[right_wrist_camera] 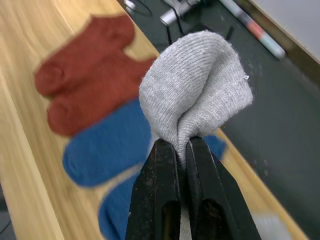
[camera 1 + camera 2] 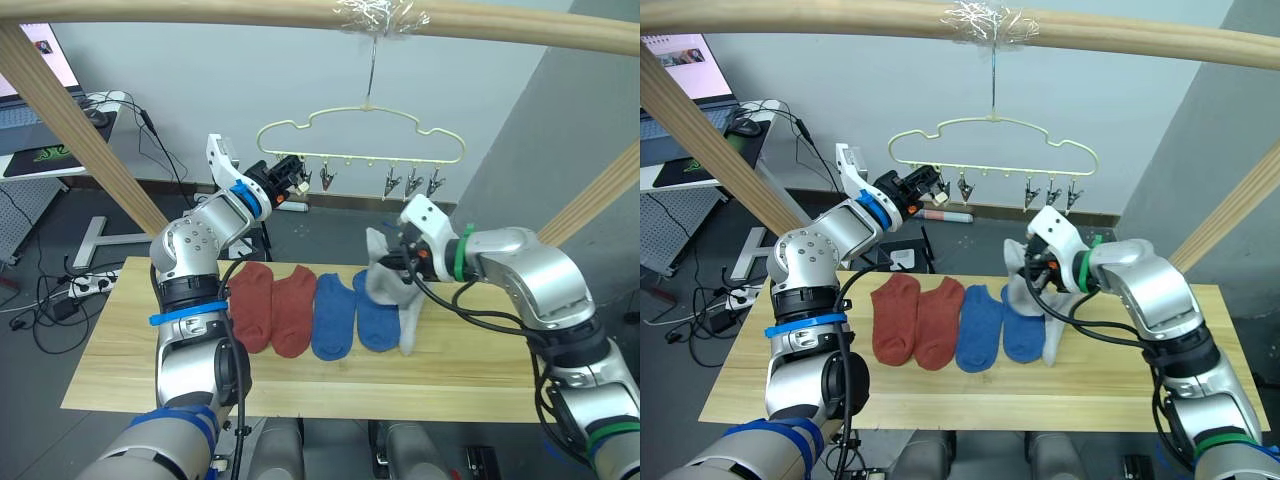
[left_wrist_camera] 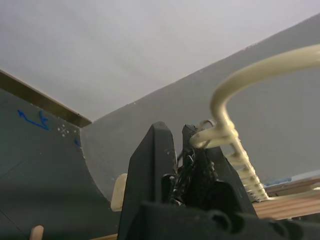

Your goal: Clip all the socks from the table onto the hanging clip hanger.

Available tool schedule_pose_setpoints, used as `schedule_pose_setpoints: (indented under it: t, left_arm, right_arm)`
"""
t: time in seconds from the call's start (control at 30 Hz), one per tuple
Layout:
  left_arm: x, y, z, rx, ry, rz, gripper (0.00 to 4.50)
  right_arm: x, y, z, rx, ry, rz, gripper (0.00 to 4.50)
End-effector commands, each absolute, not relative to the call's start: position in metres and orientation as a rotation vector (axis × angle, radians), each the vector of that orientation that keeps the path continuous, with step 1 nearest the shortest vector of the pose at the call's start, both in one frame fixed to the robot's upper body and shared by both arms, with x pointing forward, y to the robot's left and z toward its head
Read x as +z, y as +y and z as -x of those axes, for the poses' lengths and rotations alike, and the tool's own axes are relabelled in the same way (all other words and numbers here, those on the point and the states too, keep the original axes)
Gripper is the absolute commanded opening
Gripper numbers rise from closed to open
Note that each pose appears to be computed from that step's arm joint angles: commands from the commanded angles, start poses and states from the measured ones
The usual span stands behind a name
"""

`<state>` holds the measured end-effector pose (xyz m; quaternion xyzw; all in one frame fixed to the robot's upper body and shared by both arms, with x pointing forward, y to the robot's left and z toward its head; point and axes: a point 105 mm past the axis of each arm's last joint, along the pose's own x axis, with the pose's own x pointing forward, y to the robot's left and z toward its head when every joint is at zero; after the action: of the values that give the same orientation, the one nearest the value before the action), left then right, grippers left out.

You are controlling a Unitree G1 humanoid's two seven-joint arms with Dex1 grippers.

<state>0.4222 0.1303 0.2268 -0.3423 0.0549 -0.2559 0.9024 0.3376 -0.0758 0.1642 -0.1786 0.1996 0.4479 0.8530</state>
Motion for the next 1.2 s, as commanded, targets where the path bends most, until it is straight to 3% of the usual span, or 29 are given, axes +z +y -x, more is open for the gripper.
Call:
schedule_pose_setpoints:
  t: [0.03,0.53,1.2]
  left_arm:
    - [0.244,0.130,-0.421,-0.561,0.090,0.735,0.21]
    - [0.240,0.129,-0.420,-0.559,0.157,0.747,0.21]
    - [0.236,0.129,-0.417,-0.550,0.156,0.724,0.21]
  right_arm:
    - [0.178,-0.056,-0.342,0.969,0.342,0.396,0.01]
    - [0.189,0.000,-0.362,1.040,0.240,0.369,0.01]
    - [0.213,0.028,-0.372,1.100,0.168,0.405,0.01]
